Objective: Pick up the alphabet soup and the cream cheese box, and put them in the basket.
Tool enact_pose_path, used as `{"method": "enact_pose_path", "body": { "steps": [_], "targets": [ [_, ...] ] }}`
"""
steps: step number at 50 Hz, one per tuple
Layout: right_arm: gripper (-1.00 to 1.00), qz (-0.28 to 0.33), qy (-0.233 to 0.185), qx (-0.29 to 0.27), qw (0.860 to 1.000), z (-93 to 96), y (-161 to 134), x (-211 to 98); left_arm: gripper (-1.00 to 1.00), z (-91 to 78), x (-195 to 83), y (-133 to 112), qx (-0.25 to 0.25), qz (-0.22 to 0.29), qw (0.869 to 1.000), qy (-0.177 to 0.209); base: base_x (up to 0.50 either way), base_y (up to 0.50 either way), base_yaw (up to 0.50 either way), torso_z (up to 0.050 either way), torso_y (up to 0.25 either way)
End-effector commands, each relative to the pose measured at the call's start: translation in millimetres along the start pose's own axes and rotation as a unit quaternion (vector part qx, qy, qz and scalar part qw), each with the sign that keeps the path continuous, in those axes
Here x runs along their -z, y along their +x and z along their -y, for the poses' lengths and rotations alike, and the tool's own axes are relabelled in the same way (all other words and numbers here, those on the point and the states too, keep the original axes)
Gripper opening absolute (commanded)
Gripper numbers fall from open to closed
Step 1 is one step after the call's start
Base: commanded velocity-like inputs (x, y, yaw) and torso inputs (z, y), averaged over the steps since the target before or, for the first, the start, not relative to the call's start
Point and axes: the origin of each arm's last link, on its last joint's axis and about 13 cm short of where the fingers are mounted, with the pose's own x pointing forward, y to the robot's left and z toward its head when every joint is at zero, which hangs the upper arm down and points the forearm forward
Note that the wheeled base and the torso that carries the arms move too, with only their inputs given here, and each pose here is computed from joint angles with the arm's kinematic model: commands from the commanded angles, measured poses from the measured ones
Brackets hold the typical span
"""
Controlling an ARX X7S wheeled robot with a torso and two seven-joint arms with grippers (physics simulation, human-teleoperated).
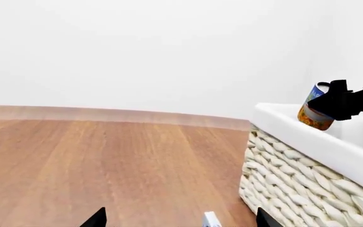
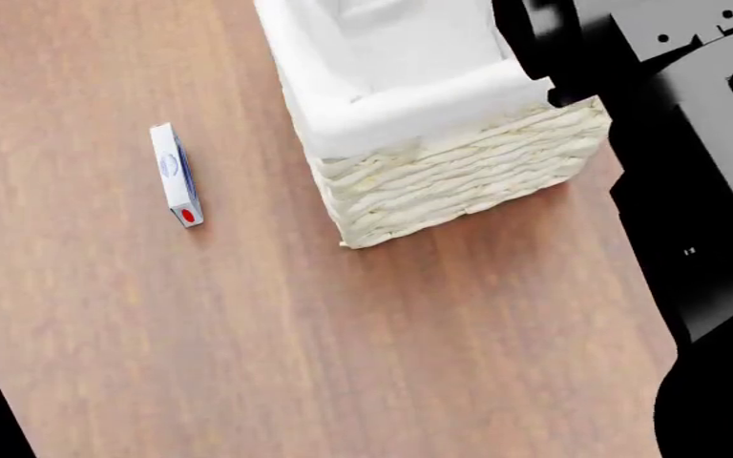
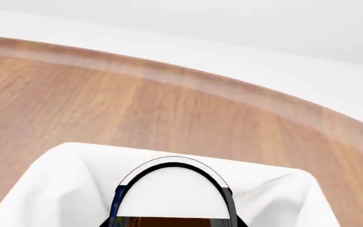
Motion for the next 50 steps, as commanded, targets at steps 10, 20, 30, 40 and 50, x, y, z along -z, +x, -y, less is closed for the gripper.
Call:
{"method": "enact_pose_path", "body": {
  "steps": [10,20,30,40,50],
  "targets": [
    [-1.00,-0.007,-0.015,-0.002,1.000,-3.8,-9,19,1.00,2.1,-1,-1,0.005,0.000,1.000,-0.001,0.00,0.00,0.00,0.000,0.001],
    [-1.00,-0.008,-0.017,-0.003,1.000,-5.0,-11,20,1.00,2.2,-3,-2,0.006,0.001,1.000,0.000,0.00,0.00,0.00,0.000,0.001],
    [-1.00,-0.009,-0.021,-0.007,1.000,-7.8,-12,19,1.00,1.9,-3,-2,0.005,0.002,1.000,-0.001,0.00,0.00,0.00,0.000,0.001],
    [1.00,-0.012,-0.019,0.000,1.000,-5.9,-10,22,1.00,1.8,-4,-3,0.005,0.003,1.000,0.000,0.00,0.00,0.00,0.000,0.001],
    [1.00,-0.013,-0.019,0.003,1.000,-4.7,-10,23,1.00,2.5,-4,-3,0.006,0.002,1.000,0.001,0.00,0.00,0.00,0.000,0.000]
  ]
}}
